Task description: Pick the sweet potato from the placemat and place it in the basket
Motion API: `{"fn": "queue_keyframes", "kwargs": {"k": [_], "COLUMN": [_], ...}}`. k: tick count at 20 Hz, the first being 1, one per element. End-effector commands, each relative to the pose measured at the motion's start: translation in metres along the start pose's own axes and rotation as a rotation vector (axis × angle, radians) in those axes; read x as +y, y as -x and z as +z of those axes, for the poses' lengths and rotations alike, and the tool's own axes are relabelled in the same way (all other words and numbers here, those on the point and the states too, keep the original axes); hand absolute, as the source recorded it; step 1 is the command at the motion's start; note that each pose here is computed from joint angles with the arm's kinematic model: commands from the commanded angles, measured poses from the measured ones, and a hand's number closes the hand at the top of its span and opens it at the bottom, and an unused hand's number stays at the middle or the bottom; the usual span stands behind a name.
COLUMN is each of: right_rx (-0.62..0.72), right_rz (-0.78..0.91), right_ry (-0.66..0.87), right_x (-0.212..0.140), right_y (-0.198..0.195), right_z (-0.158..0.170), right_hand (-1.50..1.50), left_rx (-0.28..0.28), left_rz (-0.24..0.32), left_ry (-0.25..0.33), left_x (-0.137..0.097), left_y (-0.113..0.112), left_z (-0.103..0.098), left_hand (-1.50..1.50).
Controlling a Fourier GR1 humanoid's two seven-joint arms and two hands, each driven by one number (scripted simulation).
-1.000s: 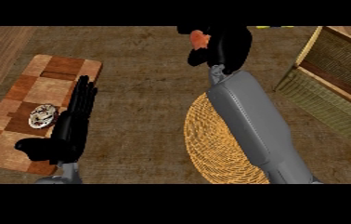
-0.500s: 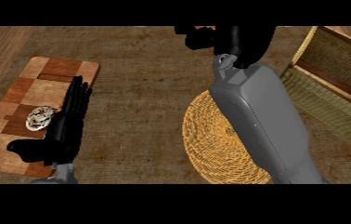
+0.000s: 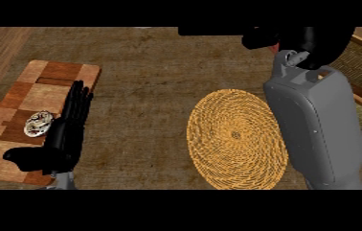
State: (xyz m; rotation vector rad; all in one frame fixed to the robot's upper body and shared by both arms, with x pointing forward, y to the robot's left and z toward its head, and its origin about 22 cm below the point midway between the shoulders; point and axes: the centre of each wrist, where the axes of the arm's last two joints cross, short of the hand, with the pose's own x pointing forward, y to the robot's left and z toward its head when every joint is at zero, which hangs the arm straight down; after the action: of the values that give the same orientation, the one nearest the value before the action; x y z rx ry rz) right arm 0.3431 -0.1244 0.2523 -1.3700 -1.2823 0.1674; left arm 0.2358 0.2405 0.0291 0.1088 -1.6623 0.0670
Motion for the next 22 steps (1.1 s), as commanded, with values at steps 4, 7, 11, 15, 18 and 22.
{"fn": "queue_keyframes", "kwargs": {"k": [4,7,11,15,18,22], "right_rx": [0.179,0.201,0.206,0.199,0.213,0.220], "right_rz": [0.064,0.083,0.087,0.143,0.169,0.204], "right_ry": [0.025,0.043,0.051,0.029,-0.008,-0.038], "right_x": [-0.027,-0.034,-0.052,-0.052,-0.054,-0.025], "right_y": [0.042,0.064,0.095,0.126,0.138,0.166], "right_z": [-0.021,-0.034,-0.052,-0.041,-0.045,-0.051], "right_hand": [1.50,1.50,1.50,1.50,1.50,1.50], "left_rx": [-0.003,-0.001,-0.020,-0.003,-0.017,-0.005], "left_rz": [0.020,-0.010,0.006,0.009,0.016,-0.001], "left_ry": [0.017,0.010,-0.001,0.019,0.020,0.012], "left_x": [-0.013,0.003,0.005,-0.001,-0.004,-0.005], "left_y": [0.004,0.004,-0.006,-0.010,-0.010,-0.015], "left_z": [-0.001,0.002,-0.015,0.004,-0.016,-0.009], "left_hand": [0.00,0.00,0.00,0.00,0.00,0.00]}}
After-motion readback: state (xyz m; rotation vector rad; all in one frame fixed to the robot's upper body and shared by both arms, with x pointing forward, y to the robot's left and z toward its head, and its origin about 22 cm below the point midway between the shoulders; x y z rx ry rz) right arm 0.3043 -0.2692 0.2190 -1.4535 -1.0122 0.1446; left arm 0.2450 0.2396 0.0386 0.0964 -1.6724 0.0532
